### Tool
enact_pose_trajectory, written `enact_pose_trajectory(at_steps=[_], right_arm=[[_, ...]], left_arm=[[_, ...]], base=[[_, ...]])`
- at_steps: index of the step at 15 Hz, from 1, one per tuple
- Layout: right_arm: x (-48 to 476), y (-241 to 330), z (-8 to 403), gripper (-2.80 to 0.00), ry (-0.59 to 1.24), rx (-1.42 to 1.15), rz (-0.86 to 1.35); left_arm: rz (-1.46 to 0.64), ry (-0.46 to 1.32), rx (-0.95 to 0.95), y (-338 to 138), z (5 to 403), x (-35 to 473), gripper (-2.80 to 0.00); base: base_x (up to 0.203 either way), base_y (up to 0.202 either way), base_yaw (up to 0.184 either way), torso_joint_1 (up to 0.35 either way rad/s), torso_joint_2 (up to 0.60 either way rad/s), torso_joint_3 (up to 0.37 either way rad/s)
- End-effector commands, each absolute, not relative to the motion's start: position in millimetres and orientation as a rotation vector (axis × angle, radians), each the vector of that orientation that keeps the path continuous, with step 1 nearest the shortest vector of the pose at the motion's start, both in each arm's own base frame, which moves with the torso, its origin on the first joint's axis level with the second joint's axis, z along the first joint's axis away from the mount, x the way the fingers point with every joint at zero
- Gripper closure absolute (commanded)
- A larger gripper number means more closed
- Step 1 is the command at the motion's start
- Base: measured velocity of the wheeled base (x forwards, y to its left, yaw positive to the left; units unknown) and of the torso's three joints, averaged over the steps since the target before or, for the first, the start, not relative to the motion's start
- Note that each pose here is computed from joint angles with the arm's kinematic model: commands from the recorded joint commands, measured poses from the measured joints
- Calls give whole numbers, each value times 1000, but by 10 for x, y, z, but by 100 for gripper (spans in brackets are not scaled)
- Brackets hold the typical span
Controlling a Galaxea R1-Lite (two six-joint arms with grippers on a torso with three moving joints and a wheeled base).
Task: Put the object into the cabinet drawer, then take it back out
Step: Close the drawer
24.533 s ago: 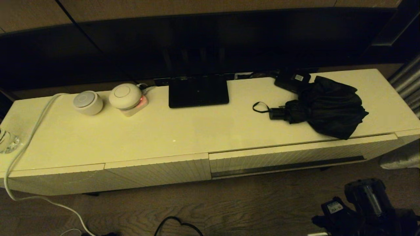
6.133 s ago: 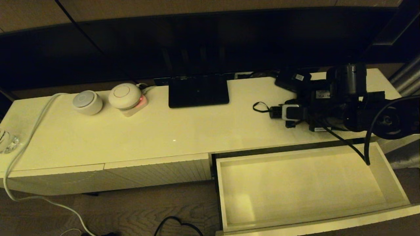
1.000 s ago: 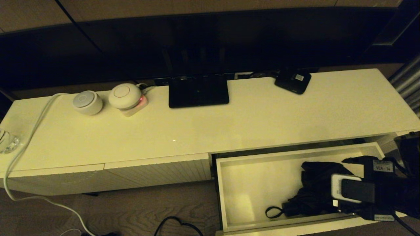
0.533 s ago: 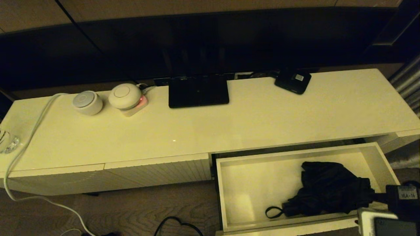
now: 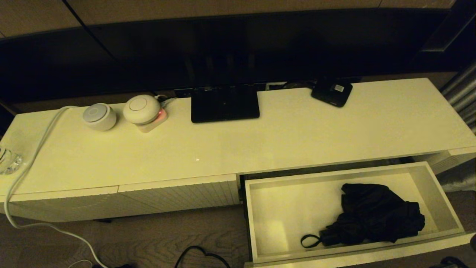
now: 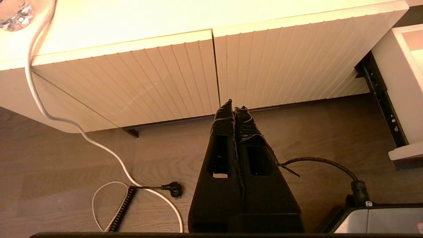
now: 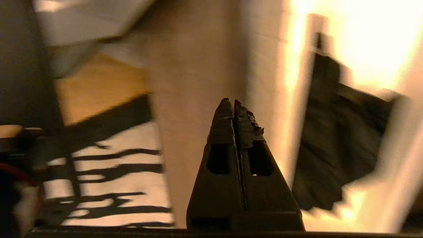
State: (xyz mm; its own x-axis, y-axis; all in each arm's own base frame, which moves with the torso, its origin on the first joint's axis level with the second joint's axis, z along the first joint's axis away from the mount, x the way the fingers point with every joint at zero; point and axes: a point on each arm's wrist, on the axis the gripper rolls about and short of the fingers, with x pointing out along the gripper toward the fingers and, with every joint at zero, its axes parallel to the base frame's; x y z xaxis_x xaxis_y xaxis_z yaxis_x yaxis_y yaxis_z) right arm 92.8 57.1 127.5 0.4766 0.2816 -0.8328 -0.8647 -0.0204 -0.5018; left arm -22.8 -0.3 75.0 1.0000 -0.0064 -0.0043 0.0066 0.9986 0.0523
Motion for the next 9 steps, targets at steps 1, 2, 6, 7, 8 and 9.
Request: enact_pose_trajectory(at_steps=[1, 2, 6, 7, 8, 9], right_arm=[[1004, 621, 1106, 0, 686, -1267, 1087], [1038, 637, 1056, 0, 706, -1263, 1097], [1189, 680, 806, 0, 748, -1239, 1098], [1236, 705, 733, 0, 736, -1235, 1095], [1281, 729, 670, 0, 719, -1233, 1089], [1326, 753, 627, 0, 703, -1233, 1081]], left_arm=[[-6, 8, 52, -3, 742, -226, 0], [-6, 8, 52, -3, 742, -226, 0], [-6, 8, 53, -3, 742, -226, 0], [-6, 8, 52, -3, 742, -226, 0], [-6, 8, 52, -3, 742, -226, 0], [-6, 8, 52, -3, 742, -226, 0]], base=[[0, 0, 0, 0, 0, 0], [0, 0, 0, 0, 0, 0], [0, 0, 0, 0, 0, 0], [0, 0, 0, 0, 0, 0], [0, 0, 0, 0, 0, 0], [0, 0, 0, 0, 0, 0]])
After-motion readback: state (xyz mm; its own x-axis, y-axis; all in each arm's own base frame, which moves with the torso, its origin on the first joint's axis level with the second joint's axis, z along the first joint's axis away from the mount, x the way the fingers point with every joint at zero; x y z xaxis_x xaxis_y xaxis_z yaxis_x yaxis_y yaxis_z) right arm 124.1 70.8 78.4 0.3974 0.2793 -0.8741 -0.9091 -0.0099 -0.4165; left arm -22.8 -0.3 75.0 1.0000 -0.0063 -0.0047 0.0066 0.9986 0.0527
